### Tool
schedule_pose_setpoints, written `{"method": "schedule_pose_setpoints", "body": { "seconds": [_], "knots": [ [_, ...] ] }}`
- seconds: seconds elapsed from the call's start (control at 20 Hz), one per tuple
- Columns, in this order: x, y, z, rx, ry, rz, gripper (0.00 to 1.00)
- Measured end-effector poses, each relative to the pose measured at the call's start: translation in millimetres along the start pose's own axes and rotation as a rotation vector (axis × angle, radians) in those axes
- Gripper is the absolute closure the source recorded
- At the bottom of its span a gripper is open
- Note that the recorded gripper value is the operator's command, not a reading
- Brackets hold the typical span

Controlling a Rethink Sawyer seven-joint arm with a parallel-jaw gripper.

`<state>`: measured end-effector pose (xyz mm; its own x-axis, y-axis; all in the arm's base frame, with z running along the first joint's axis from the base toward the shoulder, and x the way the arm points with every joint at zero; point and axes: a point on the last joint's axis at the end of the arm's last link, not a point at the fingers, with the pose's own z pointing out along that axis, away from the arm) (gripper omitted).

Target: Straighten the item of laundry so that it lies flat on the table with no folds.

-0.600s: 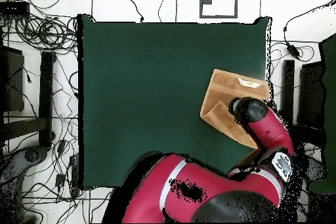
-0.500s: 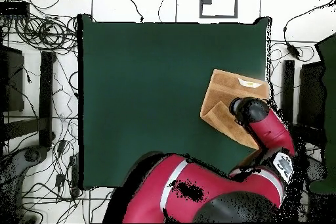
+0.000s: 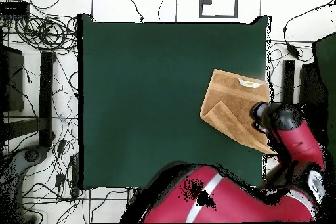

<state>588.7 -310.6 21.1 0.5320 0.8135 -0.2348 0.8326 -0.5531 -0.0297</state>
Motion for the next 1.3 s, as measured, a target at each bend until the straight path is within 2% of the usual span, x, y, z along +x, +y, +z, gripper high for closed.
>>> {"method": "schedule_pose_setpoints", "body": {
  "seconds": [0.1,0.55,1.0,1.3],
  "knots": [
    [-18.6,1.4,-10.9,-0.007,0.007,0.034,0.00],
    [-66.5,-14.5,-33.7,-0.028,0.045,0.149,0.00],
    [-90.9,-38.9,-32.3,-0.045,0.055,0.208,0.00],
    [-106.2,-63.2,-20.2,-0.051,0.048,0.225,0.00]
  ]
}}
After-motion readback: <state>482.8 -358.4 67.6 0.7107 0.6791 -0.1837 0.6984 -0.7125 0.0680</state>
